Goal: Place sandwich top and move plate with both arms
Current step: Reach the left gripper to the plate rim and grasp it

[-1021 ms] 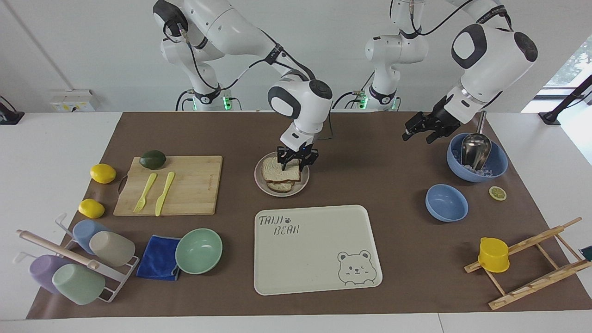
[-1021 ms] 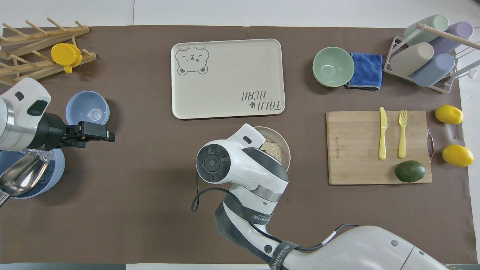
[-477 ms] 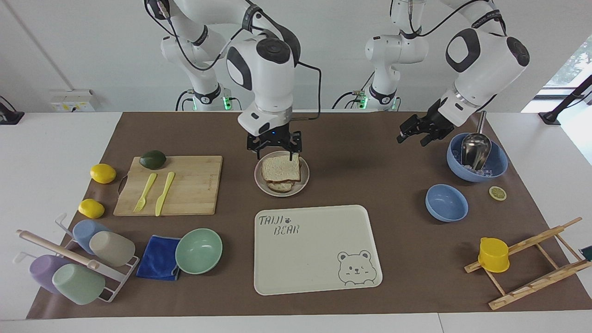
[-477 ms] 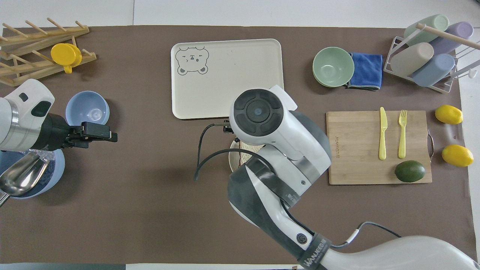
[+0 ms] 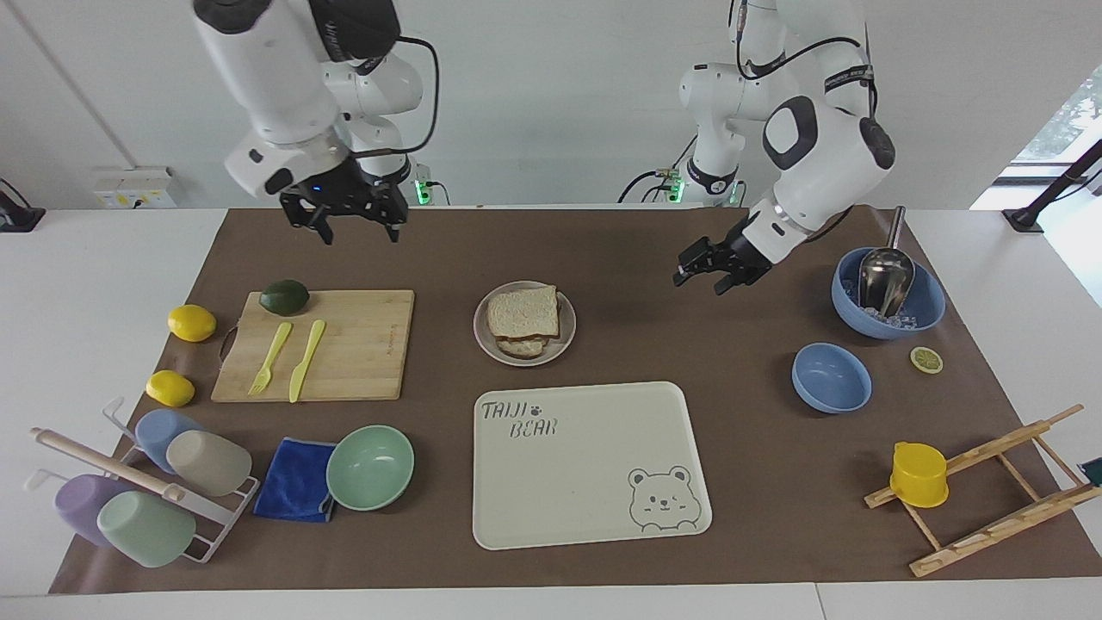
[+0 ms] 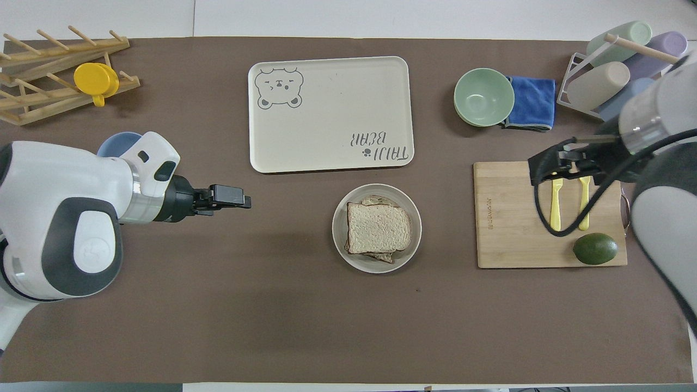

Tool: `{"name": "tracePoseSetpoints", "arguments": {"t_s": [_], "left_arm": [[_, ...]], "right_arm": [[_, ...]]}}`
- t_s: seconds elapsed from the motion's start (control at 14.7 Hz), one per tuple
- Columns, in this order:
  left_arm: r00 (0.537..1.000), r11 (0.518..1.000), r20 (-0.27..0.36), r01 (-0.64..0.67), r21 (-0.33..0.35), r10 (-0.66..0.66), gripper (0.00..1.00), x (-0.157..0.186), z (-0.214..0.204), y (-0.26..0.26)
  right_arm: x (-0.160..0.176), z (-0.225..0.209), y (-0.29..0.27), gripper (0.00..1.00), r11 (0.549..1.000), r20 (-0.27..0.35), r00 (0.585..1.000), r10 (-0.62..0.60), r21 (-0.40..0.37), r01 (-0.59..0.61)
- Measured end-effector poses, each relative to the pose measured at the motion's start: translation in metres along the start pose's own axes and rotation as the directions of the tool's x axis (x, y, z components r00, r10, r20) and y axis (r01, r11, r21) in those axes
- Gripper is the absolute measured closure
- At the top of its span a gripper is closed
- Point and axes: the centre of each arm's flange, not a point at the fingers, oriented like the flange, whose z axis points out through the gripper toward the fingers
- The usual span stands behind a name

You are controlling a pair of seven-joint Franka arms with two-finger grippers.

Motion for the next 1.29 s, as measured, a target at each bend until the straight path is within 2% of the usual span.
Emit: {"name": "tracePoseSetpoints", "arguments": {"t_s": [0.14,0.41,0.68,0.89,0.95,1.09,1.16,1.23,1.29], "left_arm": [[1.0,1.0,-0.006,-0.013,-0.003,0.013,0.0,-0.007,0.036,0.016],[0.999,0.999,-0.01,-0.038,0.015,0.038,0.0,-0.012,0.09,0.035],[0.998,0.997,0.013,-0.062,0.046,0.061,0.01,-0.027,0.147,0.051],[0.999,0.998,0.012,-0.03,0.057,0.029,0.04,-0.036,0.17,0.061],[1.0,0.998,0.006,-0.021,0.056,0.02,0.11,-0.038,0.176,0.063],[1.0,0.999,-0.002,0.007,0.051,-0.006,0.15,-0.042,0.186,0.067],[1.0,0.999,-0.003,0.02,0.048,-0.02,0.26,-0.043,0.189,0.068],[1.0,0.998,-0.003,0.031,0.046,-0.031,0.26,-0.043,0.19,0.068],[0.999,0.998,-0.005,0.038,0.045,-0.038,0.33,-0.043,0.189,0.067]], "right_arm": [[-0.004,-0.005,0.033,0.0,1.0,0.02,1.0,0.018,-0.004,-0.018],[-0.001,0.002,0.03,0.0,0.998,0.033,0.999,0.009,-0.059,-0.007],[0.002,0.005,0.043,0.0,0.998,0.04,0.999,0.034,-0.059,-0.031],[0.002,0.007,0.055,0.0,0.997,0.056,0.997,0.054,-0.059,-0.051],[0.002,0.007,0.057,0.0,0.997,0.058,0.997,0.049,-0.058,-0.045],[0.002,0.009,0.061,0.0,0.998,0.07,0.997,0.039,-0.054,-0.035],[0.002,0.009,0.067,0.0,0.998,0.076,0.996,0.04,-0.051,-0.036],[0.002,0.007,0.075,0.0,0.998,0.073,0.996,0.041,-0.048,-0.037],[0.002,0.003,0.081,0.0,0.998,0.066,0.997,0.043,-0.043,-0.04]]}}
